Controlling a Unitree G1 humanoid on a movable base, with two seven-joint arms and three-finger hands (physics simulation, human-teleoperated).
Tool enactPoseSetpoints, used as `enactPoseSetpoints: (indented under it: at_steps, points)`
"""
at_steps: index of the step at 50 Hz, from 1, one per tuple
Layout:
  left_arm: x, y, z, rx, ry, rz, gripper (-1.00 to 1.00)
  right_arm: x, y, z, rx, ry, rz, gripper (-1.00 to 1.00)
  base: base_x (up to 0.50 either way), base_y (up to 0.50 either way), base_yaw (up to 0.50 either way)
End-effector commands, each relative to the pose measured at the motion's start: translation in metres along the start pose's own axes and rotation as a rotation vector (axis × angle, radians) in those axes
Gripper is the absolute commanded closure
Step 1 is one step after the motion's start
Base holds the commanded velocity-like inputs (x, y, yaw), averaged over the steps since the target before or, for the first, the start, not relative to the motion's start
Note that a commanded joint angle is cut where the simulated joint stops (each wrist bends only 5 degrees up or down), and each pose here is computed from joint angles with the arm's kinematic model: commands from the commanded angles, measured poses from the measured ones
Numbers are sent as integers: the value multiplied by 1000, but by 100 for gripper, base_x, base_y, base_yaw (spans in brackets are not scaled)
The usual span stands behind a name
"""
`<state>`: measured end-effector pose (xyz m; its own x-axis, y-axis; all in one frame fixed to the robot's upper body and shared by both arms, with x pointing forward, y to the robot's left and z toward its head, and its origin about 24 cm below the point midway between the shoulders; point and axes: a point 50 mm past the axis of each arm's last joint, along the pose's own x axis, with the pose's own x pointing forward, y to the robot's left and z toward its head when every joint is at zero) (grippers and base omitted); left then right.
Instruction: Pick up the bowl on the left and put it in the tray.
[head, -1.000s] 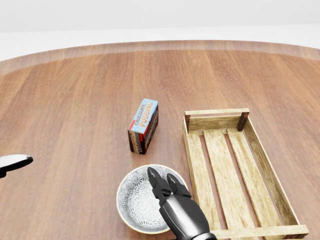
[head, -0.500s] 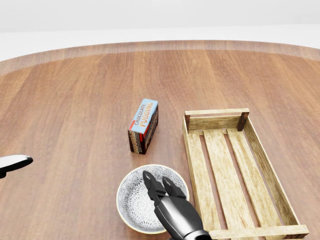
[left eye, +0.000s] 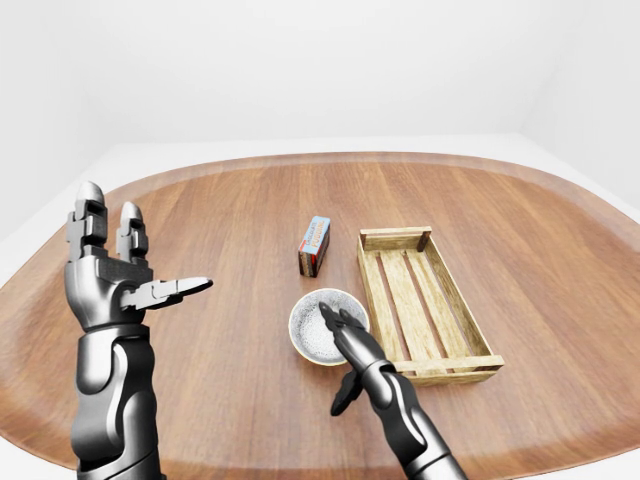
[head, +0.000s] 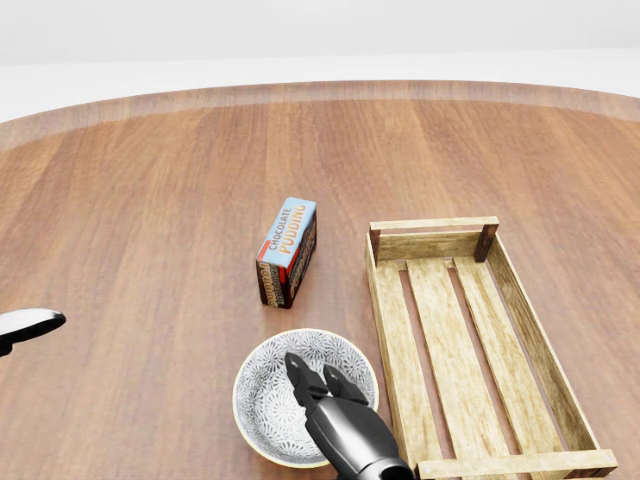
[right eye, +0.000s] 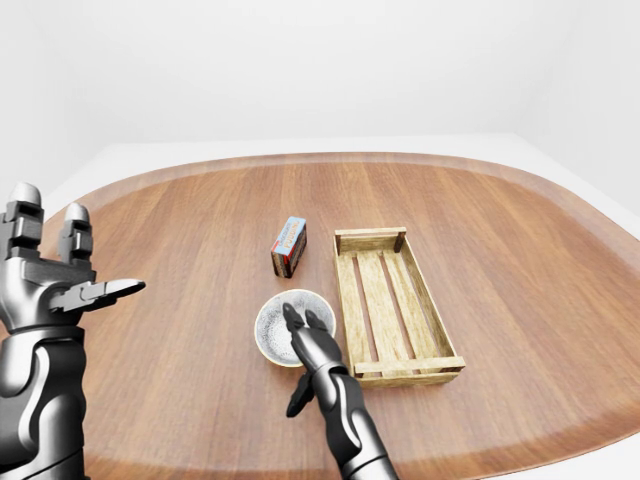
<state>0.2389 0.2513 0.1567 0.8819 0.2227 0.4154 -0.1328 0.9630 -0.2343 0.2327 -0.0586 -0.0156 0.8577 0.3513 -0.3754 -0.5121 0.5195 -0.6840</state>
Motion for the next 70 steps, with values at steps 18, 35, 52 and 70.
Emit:
enactPoseSetpoints:
  at_steps: [18,35,52,70]
  points:
    - [1,0,-3,0,13,2,-100,13,9,-8,1,51,49,-100,0,0,0]
    - [0,0,-4,1,15,0,-100,19,18,-17,-4,99,80,-100,0,0,0]
    - [0,0,-4,2,15,2,-100,32,29,-30,42,181,132,100,0,0,0]
    - [1,1,-2,-1,10,4,-100,34,37,-17,15,144,170,100,0,0,0]
